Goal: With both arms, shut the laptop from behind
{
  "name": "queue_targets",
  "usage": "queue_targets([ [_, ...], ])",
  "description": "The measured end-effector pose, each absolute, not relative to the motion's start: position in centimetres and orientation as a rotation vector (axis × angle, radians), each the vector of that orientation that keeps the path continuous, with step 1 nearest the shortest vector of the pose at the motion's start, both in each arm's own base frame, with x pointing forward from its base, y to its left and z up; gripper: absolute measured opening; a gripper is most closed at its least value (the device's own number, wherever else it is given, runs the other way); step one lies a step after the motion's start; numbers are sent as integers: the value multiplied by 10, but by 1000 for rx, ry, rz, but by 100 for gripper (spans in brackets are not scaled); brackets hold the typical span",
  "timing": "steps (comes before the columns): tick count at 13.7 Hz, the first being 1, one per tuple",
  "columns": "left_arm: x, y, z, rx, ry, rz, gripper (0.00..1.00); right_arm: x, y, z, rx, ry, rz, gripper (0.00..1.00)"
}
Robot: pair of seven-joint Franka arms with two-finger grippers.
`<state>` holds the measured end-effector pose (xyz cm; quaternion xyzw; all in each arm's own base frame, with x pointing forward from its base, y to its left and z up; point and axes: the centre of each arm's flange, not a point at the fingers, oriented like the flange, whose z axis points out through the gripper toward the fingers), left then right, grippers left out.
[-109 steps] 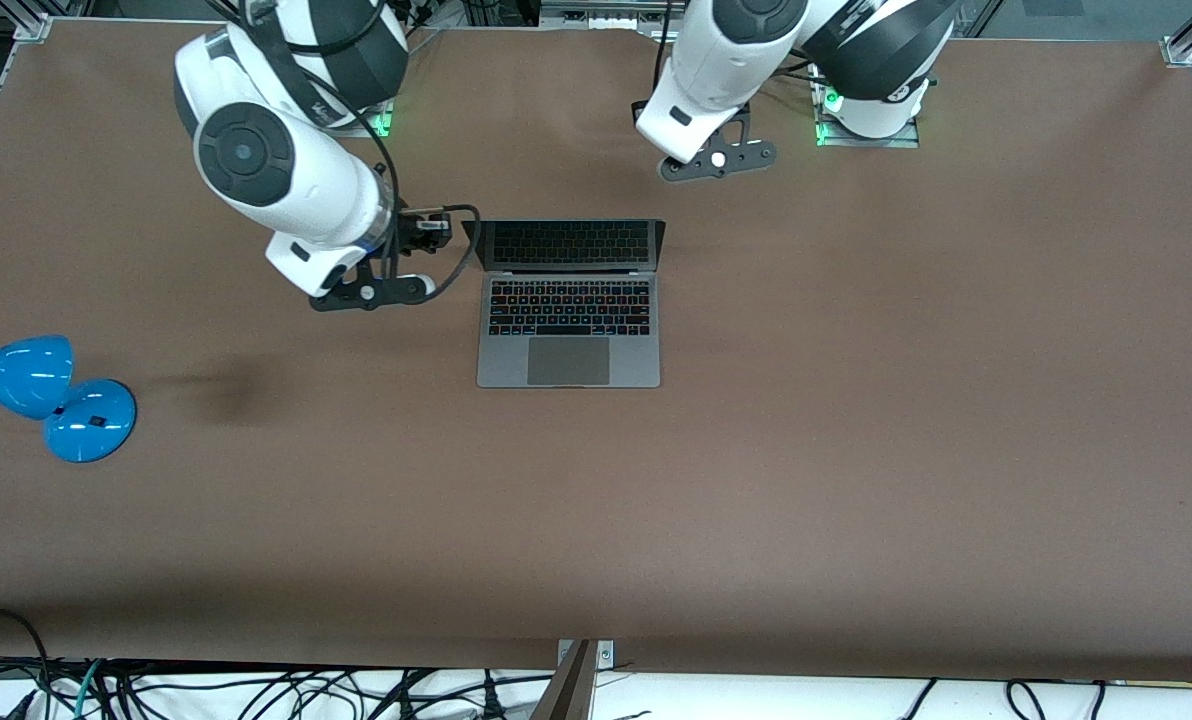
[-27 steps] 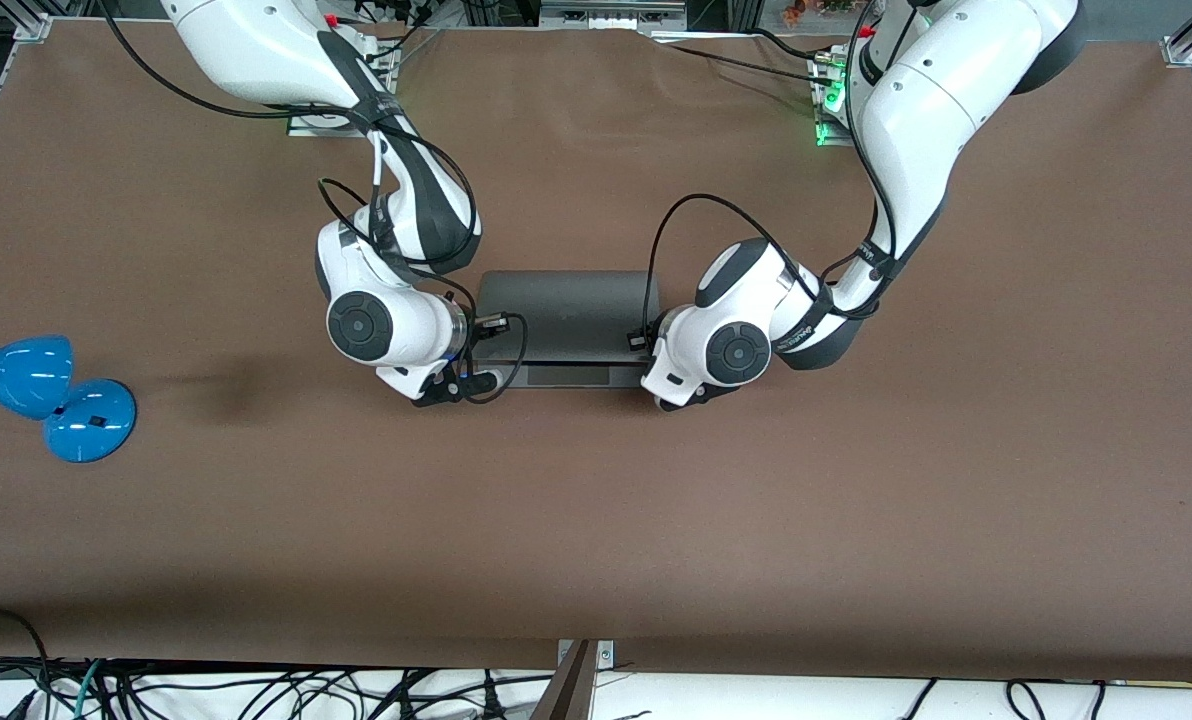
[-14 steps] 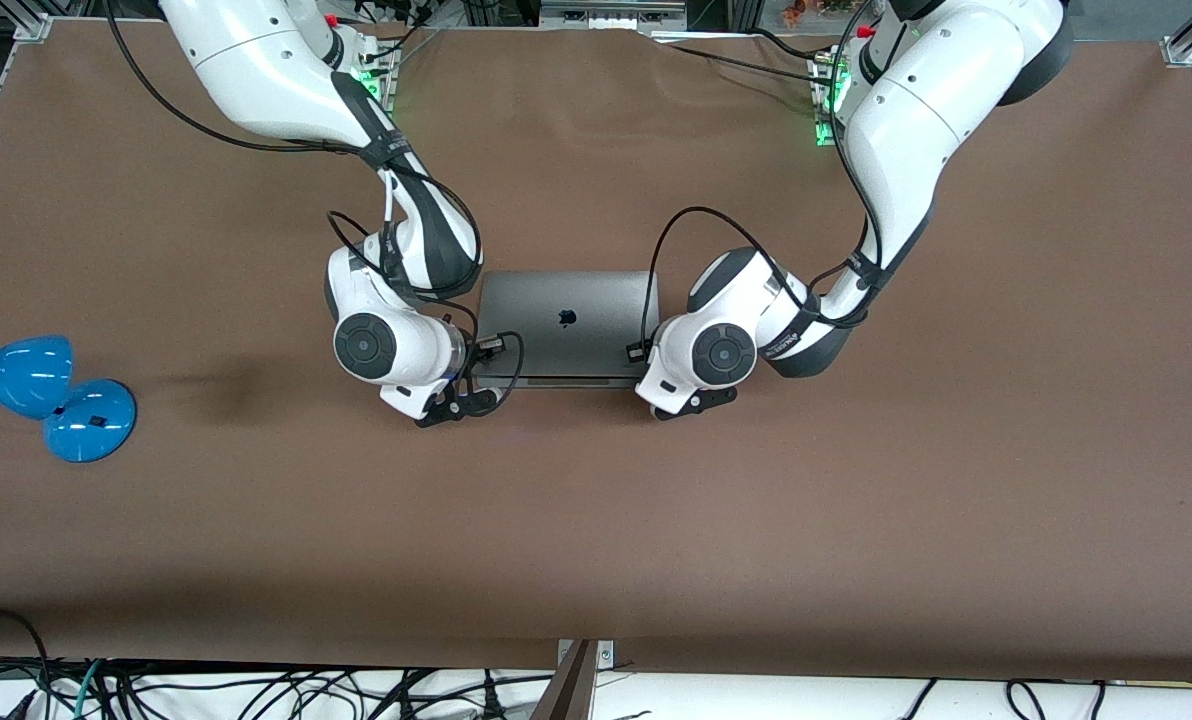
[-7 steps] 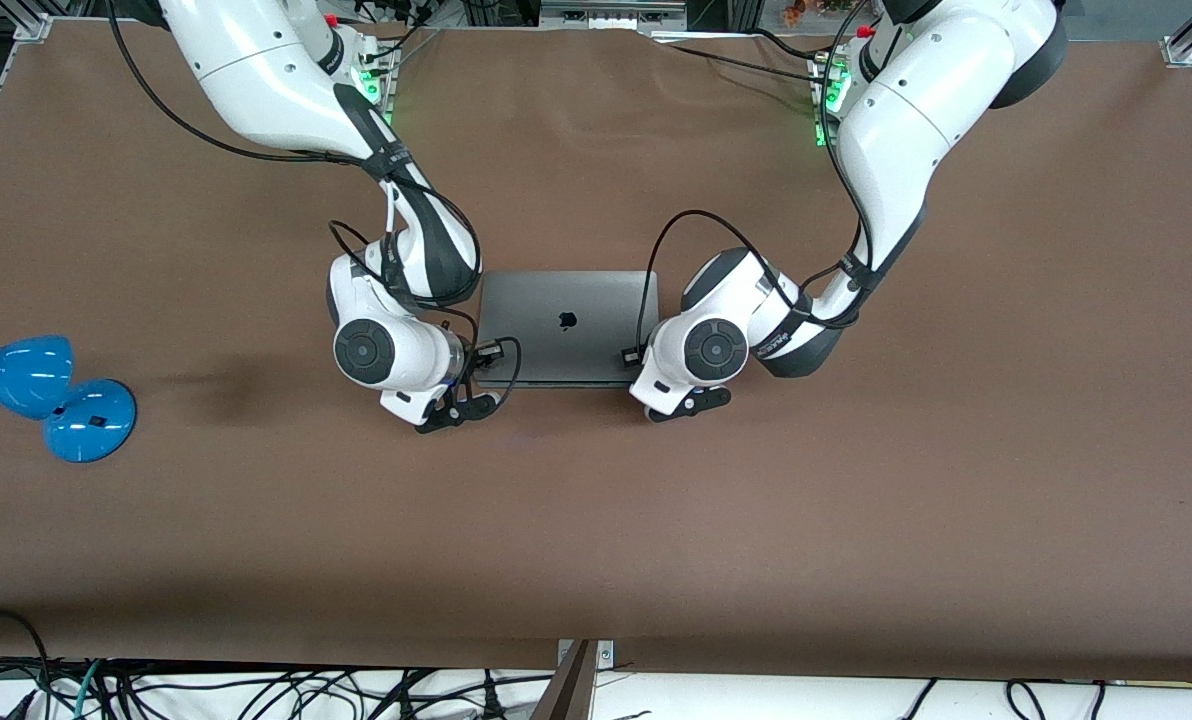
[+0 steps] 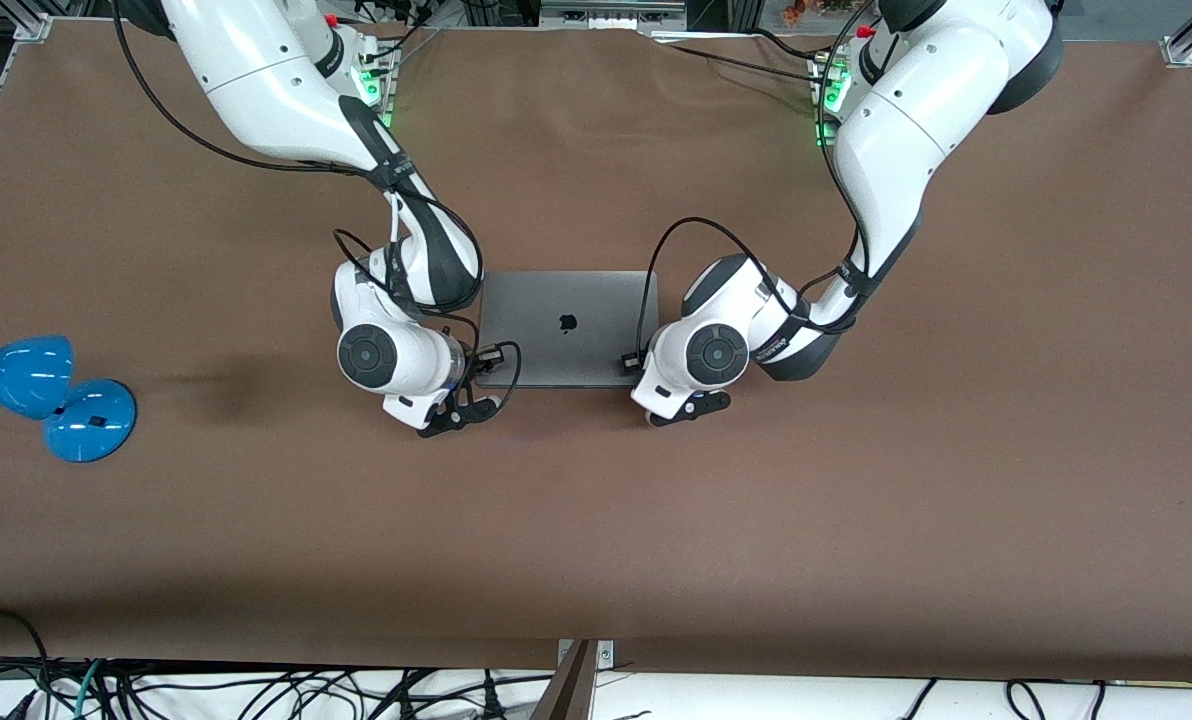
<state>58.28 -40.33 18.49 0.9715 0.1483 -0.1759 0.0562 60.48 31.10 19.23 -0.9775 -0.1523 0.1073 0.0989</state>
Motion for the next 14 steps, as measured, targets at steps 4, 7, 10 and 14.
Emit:
queue_targets([
  [4,583,-403,181,2954,442,-515,1,606,311,186,-2893,-446,305,0],
  [7,583,-403,181,2955,441,-514,1,606,311,186,-2893,-446,305,0],
  [10,583,-404,181,2955,441,-514,1,607,312,188,-2892,-447,298,7],
  [14,584,-404,181,2955,441,-513,1,615,316,200,-2887,-451,258,29],
])
